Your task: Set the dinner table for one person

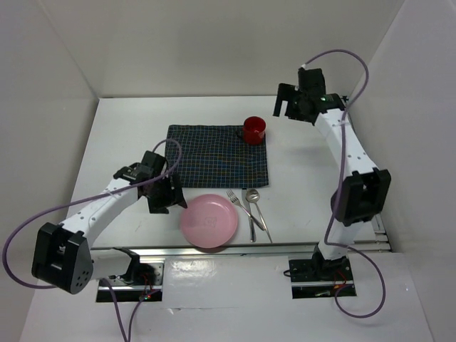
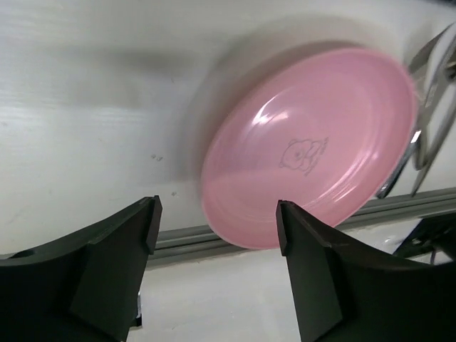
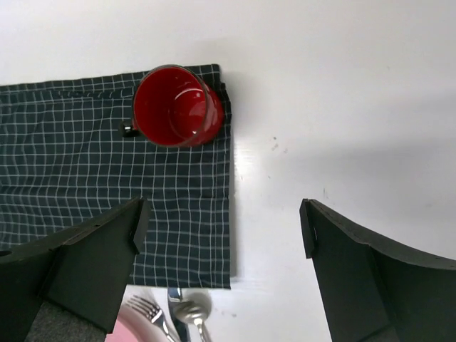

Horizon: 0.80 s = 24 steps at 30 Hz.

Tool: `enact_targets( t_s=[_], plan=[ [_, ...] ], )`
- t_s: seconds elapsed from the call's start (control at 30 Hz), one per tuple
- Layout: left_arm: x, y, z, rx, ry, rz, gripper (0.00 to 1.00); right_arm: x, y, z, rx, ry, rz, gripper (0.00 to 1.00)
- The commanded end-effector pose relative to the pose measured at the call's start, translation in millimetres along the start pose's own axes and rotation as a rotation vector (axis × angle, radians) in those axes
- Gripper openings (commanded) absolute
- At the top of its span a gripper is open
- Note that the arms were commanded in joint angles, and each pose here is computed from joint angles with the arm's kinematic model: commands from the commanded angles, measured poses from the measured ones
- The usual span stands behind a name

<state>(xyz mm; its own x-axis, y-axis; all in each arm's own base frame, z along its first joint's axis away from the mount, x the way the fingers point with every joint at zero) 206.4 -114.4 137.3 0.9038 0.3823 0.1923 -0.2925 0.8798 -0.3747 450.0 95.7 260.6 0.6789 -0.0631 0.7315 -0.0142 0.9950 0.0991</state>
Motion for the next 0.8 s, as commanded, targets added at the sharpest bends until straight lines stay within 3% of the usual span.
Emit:
enact_targets(
  t_s=[0.0, 0.17, 0.33, 0.4, 0.5, 0.57, 0.77],
  plan=[
    [-27, 9, -22, -0.003, 0.089, 0.028, 0.82, -17, -8, 10, 0.045, -0.010, -0.091, 1.00],
    [-48, 18, -50, 0.008, 0.143, -0.007, 0.75, -41, -10, 19, 0.048, 0.024, -0.114, 1.00],
    [-43, 11, -69, -0.045, 0.113, -0.018, 0.55, -52, -19, 28, 0.017, 0.034, -0.119, 1.00],
    [-43, 12, -73, -0.037, 0.120, -0.016, 0.43, -55, -20, 31, 0.016, 0.040, -0.119, 1.00],
    [-43, 11, -72, -0.025, 0.133, -0.012, 0.14, -55, -27, 39, -0.012, 0.027, -0.125, 1.00],
    [-37, 10, -57, 0.012, 0.127, -0.037, 0.00, -54, -32, 43, -0.020, 0.024, -0.134, 1.00],
    [10, -21, 15, 0.032, -0.037, -0.122, 0.00, -51, -45, 54, -0.035, 0.015, -0.147, 1.00]
  ],
)
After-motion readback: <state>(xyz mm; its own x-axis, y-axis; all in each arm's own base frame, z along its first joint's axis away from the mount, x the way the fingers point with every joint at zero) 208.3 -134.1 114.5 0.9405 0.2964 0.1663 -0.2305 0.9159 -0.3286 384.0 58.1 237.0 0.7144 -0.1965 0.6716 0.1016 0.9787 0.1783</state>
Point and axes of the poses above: each gripper's point midway between its finger pads, its own z axis back along the fingers, its own y axis along the line the jaws close on, x = y × z, the point moved 4 cm from there along z, back along the fingers, and after that the axes turned 5 degrees about z, right-handed, at the moved point
